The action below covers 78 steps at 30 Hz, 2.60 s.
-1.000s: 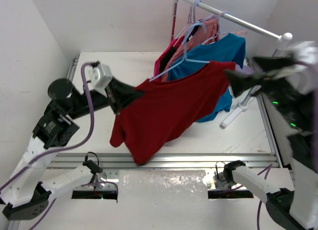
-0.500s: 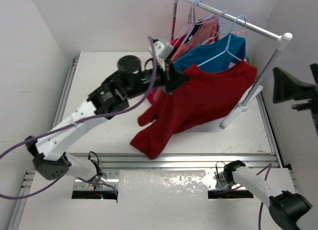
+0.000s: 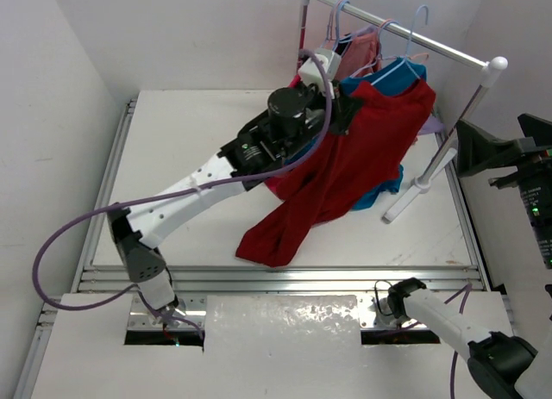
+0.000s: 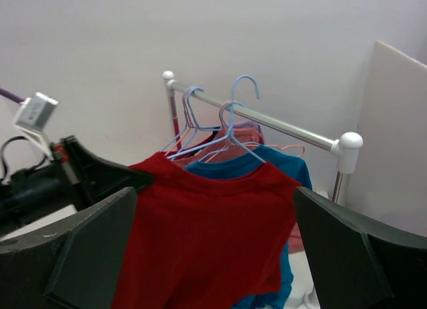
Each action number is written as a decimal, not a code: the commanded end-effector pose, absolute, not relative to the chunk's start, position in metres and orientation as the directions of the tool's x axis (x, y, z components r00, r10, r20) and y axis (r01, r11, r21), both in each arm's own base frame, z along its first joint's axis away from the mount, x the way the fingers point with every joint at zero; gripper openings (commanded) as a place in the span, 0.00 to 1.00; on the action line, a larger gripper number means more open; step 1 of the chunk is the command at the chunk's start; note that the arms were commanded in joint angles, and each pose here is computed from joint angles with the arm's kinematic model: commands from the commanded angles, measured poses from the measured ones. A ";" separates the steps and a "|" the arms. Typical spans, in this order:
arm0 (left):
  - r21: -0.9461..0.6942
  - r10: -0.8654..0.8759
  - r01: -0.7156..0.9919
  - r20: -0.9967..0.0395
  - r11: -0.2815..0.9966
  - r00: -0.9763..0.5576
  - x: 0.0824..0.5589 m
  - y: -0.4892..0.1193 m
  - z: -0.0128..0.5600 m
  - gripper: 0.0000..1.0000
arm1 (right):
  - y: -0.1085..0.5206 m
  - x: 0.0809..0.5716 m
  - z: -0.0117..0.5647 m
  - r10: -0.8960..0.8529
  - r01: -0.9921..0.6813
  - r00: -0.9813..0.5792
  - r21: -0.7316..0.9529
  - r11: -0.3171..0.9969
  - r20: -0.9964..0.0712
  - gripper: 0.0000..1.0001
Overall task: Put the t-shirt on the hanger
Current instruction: Place the hanger at the clothesline, then reset both arms
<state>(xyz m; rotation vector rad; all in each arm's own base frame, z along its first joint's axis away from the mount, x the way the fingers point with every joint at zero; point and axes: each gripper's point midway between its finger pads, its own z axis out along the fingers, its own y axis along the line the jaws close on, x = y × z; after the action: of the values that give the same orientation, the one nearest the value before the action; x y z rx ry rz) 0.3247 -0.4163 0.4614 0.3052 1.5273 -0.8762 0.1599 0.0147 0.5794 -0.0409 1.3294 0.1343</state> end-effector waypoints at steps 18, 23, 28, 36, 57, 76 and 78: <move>-0.424 -0.688 0.760 -0.724 0.493 0.043 0.326 -0.471 0.516 0.00 | 0.016 0.160 0.573 0.056 -0.137 0.272 0.020 0.990 -0.961 0.99; -0.458 -0.730 0.727 -0.678 0.512 0.087 0.333 -0.472 0.518 0.00 | 0.016 0.159 0.572 0.050 -0.140 0.276 0.011 0.990 -0.960 0.99; -0.446 -0.710 0.716 -0.697 0.537 0.099 0.334 -0.480 0.487 0.00 | 0.017 0.159 0.565 0.052 -0.145 0.279 0.011 0.989 -0.959 0.99; -0.442 -0.656 0.700 -0.753 0.561 0.050 0.343 -0.505 0.429 0.00 | 0.020 0.160 0.557 0.050 -0.160 0.268 0.006 0.987 -0.962 0.99; -0.287 -0.261 0.706 -0.954 0.647 -0.149 0.353 -0.545 0.371 0.96 | 0.046 0.204 0.490 -0.007 -0.178 0.072 -0.020 0.984 -0.997 0.99; -0.394 -0.339 0.510 -0.919 0.765 -0.202 0.267 -0.317 0.396 0.99 | 0.079 0.252 0.345 0.036 -0.163 -0.224 0.074 0.984 -0.974 0.99; -0.397 -0.334 0.469 -0.918 0.789 -0.214 0.256 -0.289 0.386 0.99 | 0.083 0.256 0.336 0.066 -0.153 -0.244 0.105 0.983 -0.968 0.99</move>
<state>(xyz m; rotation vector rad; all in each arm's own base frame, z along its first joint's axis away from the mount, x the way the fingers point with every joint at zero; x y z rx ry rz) 0.2635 -0.3149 0.4000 0.1580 1.5817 -0.7696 0.2444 0.0722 0.3263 -0.1419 1.8600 0.1296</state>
